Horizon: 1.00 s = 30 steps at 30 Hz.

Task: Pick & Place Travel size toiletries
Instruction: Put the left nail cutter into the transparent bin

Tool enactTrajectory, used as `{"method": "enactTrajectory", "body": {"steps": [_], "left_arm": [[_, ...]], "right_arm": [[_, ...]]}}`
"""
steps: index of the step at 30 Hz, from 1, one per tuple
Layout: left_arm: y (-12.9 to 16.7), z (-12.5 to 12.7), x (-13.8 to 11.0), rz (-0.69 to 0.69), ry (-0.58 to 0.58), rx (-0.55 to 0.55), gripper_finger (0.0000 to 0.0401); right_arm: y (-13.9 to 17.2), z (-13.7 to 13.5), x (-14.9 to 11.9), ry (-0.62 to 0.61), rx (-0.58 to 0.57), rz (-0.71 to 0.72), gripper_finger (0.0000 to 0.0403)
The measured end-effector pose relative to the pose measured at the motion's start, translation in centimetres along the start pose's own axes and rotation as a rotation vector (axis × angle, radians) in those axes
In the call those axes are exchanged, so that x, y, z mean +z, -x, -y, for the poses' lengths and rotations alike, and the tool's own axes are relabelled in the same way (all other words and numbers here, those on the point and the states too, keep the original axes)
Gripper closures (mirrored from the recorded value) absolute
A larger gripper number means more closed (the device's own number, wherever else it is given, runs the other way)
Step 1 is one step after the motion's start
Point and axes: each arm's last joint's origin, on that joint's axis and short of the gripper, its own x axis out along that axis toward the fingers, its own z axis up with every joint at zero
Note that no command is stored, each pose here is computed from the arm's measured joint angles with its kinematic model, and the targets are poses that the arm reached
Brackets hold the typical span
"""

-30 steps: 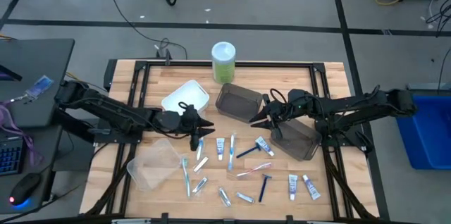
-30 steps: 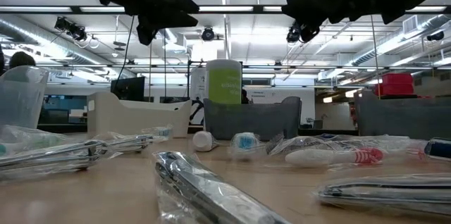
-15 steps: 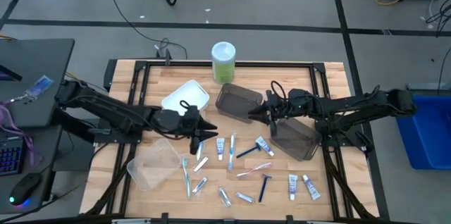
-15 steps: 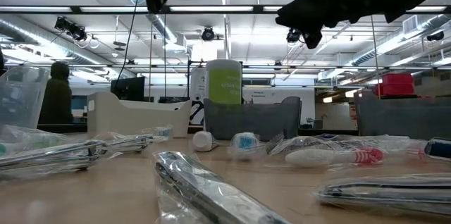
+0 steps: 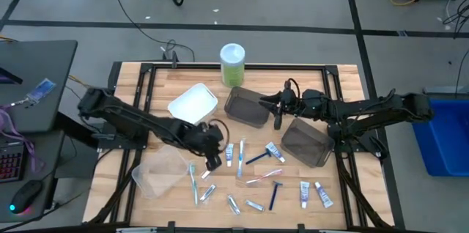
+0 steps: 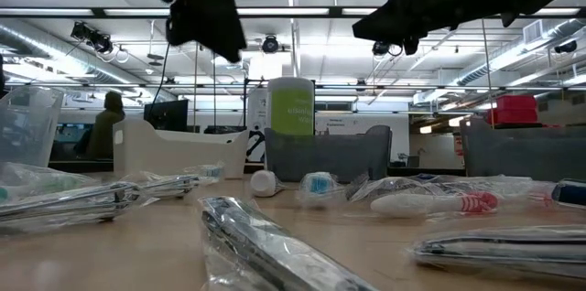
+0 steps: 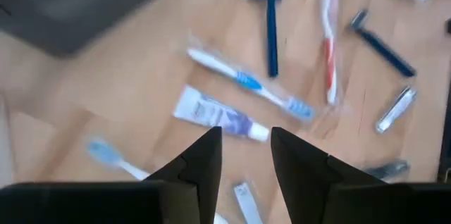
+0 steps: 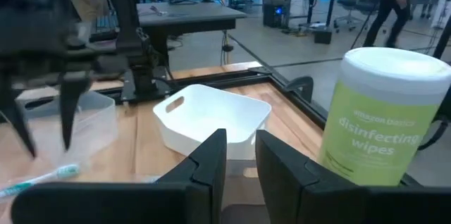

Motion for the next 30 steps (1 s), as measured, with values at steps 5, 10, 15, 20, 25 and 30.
{"method": "enactTrajectory", "body": {"steps": [5, 10, 15, 20, 25, 30], "left_arm": [[-2.9, 1.3, -1.9, -0.149, 0.028, -0.034, 0.0265], [-5.2, 2.2, -3.6, -0.212, 0.055, -0.009, 0.0247], [-6.8, 2.4, -4.8, -0.248, 0.04, 0.038, 0.023], [-8.2, 2.2, -5.6, -0.274, 0.078, 0.093, 0.0227], [-9.4, 1.9, -6.4, -0.303, 0.101, 0.133, 0.0227], [-9.7, 1.8, -6.6, -0.314, 0.045, 0.143, 0.0227]], "right_arm": [[0.0, 0.4, 0.0, -0.002, -0.016, 0.001, 0.0317], [-0.1, 0.5, -0.1, -0.007, -0.021, -0.007, 0.0317], [-0.1, 0.5, -0.2, -0.005, -0.02, -0.026, 0.032], [0.0, 0.5, -0.4, -0.002, -0.021, -0.047, 0.0318], [0.0, 0.5, -0.6, 0.0, -0.021, -0.063, 0.0322], [0.0, 0.5, -0.8, -0.032, -0.015, -0.083, 0.0321]]}}
